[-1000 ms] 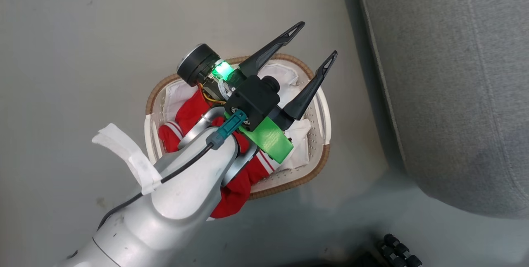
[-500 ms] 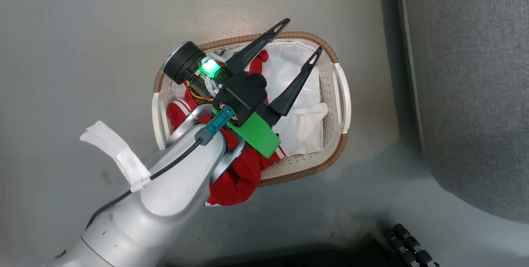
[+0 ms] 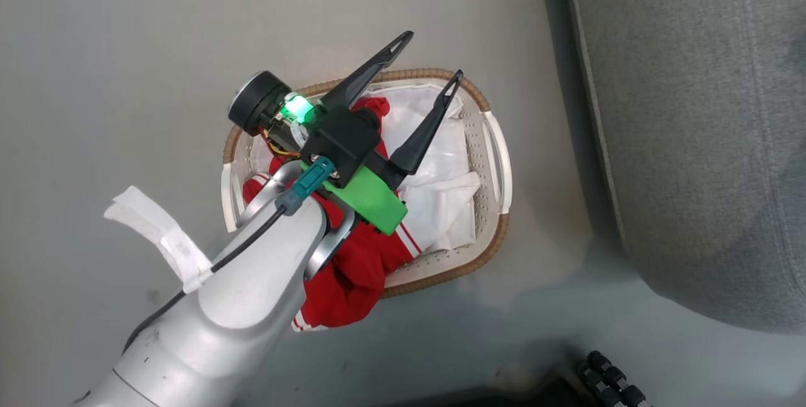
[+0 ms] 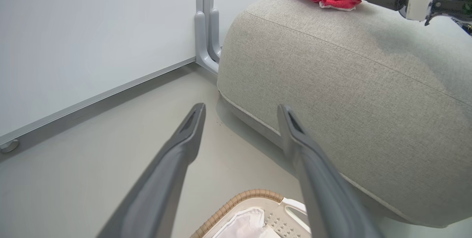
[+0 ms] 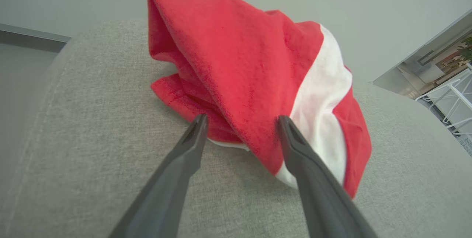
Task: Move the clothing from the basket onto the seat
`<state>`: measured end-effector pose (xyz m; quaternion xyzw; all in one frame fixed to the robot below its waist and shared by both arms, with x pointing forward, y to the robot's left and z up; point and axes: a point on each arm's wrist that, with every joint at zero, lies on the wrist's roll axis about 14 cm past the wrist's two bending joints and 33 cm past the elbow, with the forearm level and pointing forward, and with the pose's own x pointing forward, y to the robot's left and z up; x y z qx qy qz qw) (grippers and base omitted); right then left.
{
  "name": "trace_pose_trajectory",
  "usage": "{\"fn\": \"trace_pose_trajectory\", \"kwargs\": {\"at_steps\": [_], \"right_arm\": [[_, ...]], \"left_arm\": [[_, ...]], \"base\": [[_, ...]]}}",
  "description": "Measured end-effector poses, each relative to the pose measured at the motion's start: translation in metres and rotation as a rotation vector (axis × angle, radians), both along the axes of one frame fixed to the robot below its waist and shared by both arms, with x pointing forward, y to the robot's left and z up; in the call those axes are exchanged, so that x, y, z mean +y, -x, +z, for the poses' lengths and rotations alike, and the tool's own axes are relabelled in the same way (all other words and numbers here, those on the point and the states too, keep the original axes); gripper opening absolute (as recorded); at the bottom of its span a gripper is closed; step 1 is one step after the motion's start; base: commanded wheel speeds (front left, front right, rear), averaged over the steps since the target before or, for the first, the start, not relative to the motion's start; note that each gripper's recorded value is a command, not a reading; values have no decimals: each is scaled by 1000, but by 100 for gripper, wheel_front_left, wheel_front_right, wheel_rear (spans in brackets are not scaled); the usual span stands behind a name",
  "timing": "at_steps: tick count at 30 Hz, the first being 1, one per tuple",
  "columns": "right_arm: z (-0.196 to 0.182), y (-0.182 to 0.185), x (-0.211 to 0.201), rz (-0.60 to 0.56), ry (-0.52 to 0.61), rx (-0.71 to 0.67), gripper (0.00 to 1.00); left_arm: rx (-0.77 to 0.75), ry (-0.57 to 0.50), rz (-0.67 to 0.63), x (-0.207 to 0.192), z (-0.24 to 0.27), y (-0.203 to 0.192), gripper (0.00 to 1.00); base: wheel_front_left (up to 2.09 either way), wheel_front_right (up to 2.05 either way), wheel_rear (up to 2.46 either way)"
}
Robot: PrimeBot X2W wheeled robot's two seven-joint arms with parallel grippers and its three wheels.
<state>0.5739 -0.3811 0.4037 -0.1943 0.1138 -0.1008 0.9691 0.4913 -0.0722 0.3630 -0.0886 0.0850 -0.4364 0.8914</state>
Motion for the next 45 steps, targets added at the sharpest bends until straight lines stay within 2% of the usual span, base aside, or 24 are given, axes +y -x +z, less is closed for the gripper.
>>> {"fn": "trace_pose_trajectory", "kwargs": {"at_steps": [6, 13, 19, 25, 35, 45], "right_arm": [[9, 23, 13, 38, 6, 4, 100], [47, 29, 30, 80, 0, -76, 100], [88, 26, 57, 126, -58, -181, 100], [123, 34, 100, 197, -149, -283, 100], [136, 77, 166, 265, -346, -363, 100], [124, 125, 211, 324, -419, -346, 100]], "left_arm": [[-21, 16, 34, 5, 21, -1, 100], [-47, 38, 126, 23, 54, -2, 100], [-52, 50, 238, 50, 77, 4, 100], [-53, 51, 403, 96, 95, 15, 100], [-48, 31, 668, 177, 105, 52, 100], [-23, 30, 842, 229, 102, 98, 100]], "base": [[0, 0, 0], [0, 0, 0], [0, 0, 0], [0, 0, 0], [0, 0, 0], [0, 0, 0]]}}
